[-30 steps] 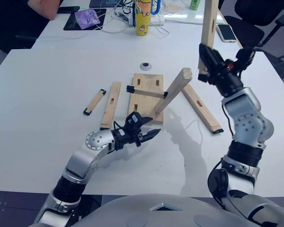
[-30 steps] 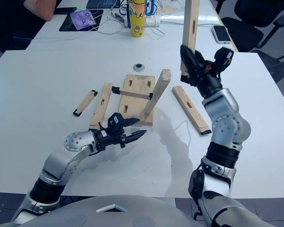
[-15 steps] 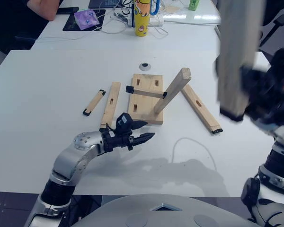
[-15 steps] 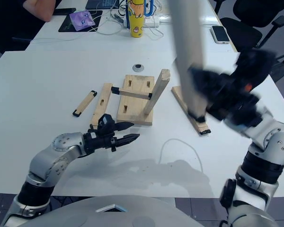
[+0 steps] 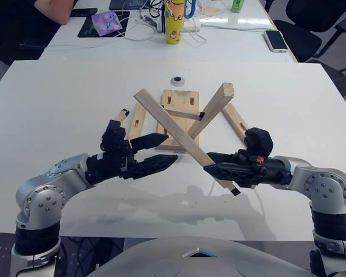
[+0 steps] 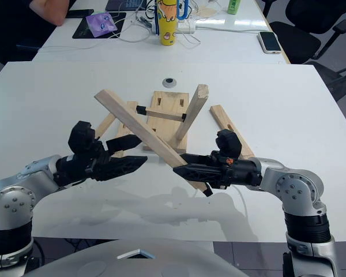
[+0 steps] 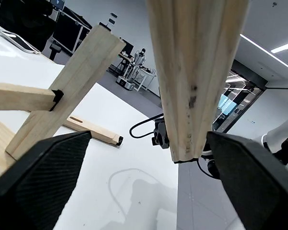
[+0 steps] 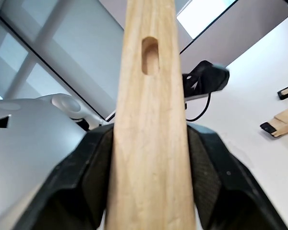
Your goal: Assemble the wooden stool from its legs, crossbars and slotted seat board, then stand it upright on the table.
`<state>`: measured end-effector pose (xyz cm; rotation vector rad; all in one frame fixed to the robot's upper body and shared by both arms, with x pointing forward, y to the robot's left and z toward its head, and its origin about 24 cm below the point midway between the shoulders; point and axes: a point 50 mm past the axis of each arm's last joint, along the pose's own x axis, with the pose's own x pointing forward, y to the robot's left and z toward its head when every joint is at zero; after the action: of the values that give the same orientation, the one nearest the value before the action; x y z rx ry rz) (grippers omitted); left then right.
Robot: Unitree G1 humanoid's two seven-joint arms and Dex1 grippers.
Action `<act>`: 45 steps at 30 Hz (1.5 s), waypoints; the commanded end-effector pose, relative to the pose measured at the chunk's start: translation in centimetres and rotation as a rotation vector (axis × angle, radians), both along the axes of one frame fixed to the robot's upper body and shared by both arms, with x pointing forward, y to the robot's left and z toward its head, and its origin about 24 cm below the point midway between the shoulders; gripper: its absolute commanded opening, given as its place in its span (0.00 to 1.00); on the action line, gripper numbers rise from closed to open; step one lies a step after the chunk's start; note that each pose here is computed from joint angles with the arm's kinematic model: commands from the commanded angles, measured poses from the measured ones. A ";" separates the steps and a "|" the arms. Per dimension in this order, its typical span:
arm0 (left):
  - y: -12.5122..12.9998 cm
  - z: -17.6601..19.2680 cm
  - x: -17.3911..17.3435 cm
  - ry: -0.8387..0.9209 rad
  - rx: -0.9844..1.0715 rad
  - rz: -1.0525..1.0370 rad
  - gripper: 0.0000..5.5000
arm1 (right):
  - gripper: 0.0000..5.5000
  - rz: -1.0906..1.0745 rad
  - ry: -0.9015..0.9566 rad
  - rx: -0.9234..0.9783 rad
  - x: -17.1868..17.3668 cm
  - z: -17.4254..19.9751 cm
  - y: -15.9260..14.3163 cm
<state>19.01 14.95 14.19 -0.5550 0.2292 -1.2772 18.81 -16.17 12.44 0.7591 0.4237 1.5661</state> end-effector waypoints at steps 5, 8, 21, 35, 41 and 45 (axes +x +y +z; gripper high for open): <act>-0.2 1.4 0.2 0.060 -0.158 -0.040 0.97 | 0.37 0.034 -0.011 -0.040 0.4 -0.9 0.2; -0.1 1.4 0.6 0.080 -0.148 -0.031 0.97 | 0.37 0.053 -0.021 -0.037 0.2 -0.9 0.3; -0.3 1.1 0.7 0.127 -0.133 -0.061 0.72 | 0.37 0.061 -0.039 -0.049 0.1 -1.0 0.3; 0.2 1.1 1.1 0.130 -0.121 -0.049 0.39 | 0.37 0.053 -0.045 -0.073 0.2 -1.1 -0.1; 0.5 0.9 1.1 0.130 -0.100 -0.046 0.39 | 0.44 0.037 0.009 -0.045 0.5 -1.0 -0.5; 1.9 0.7 1.2 0.124 -0.055 -0.003 0.38 | 0.55 -0.098 0.012 -0.068 1.5 -1.3 -2.3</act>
<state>20.08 15.63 14.90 -0.7235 0.2952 -1.3020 19.54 -17.12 11.22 0.7367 0.4684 1.5487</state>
